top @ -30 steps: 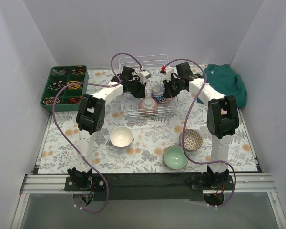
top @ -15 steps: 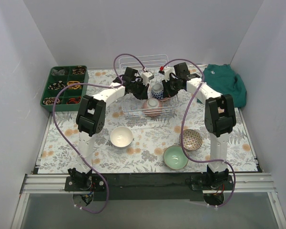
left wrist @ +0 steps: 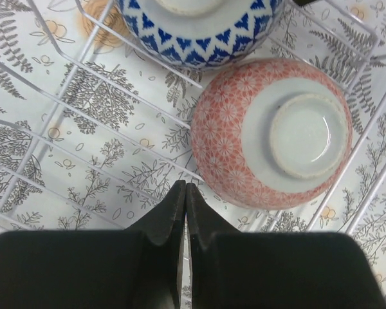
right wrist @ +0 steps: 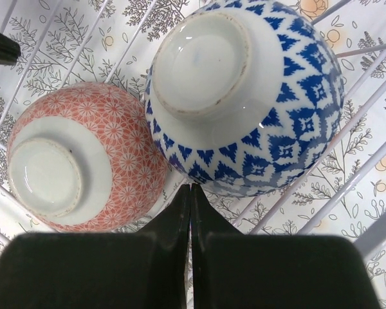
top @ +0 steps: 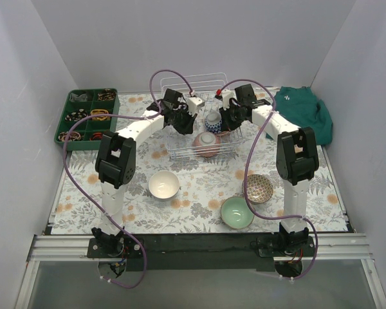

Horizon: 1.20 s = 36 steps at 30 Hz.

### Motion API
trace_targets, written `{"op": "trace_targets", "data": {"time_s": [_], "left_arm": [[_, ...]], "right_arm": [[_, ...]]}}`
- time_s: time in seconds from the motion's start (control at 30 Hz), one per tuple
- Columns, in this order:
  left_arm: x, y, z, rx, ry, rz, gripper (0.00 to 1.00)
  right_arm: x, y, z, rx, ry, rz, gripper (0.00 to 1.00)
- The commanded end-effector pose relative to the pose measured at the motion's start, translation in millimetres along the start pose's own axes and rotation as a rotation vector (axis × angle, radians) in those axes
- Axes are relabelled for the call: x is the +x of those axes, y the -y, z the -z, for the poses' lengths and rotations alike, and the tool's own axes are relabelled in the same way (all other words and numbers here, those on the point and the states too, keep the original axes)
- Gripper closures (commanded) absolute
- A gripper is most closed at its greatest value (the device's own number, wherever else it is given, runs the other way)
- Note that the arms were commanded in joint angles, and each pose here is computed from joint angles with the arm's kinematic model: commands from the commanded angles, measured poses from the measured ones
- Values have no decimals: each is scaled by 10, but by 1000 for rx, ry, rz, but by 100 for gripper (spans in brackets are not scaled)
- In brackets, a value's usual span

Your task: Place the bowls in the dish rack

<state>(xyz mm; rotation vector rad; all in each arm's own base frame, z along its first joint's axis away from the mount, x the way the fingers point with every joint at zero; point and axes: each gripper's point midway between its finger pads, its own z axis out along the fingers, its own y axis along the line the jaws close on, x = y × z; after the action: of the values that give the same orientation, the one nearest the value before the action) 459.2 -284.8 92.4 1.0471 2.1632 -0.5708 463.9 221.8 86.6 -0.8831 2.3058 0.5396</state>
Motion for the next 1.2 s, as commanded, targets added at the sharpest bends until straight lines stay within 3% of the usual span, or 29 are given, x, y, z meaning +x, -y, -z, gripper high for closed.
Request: {"op": "trace_targets", "data": {"time_s": [0.0,0.57,0.8,0.9,0.97,1.0,1.1,1.17], "left_arm": [[-87,235,215,62,3,-67,100],[-200,760,-222,198,17,-80,100],[-158,604,-88,111,-20,-48,100],[-298,481,134,36,32,-60,100],[-412,420,245,-8,69,-83,93],[-523,395,372,-42,96,-95,82],[-702,358,582,-93,141,-106,64],[-740,327,664,-125,149,-106,61]], "right_arm": [[-286,10,305,35,93,36,99],[-319,13,357,50,108,37,99],[-410,-12,544,65,137,56,99],[-431,-17,775,68,160,59,99],[-419,-29,990,79,169,55,91],[-316,24,1067,90,157,36,86],[-101,1,1413,102,123,33,73],[221,-109,1593,73,47,81,69]]}}
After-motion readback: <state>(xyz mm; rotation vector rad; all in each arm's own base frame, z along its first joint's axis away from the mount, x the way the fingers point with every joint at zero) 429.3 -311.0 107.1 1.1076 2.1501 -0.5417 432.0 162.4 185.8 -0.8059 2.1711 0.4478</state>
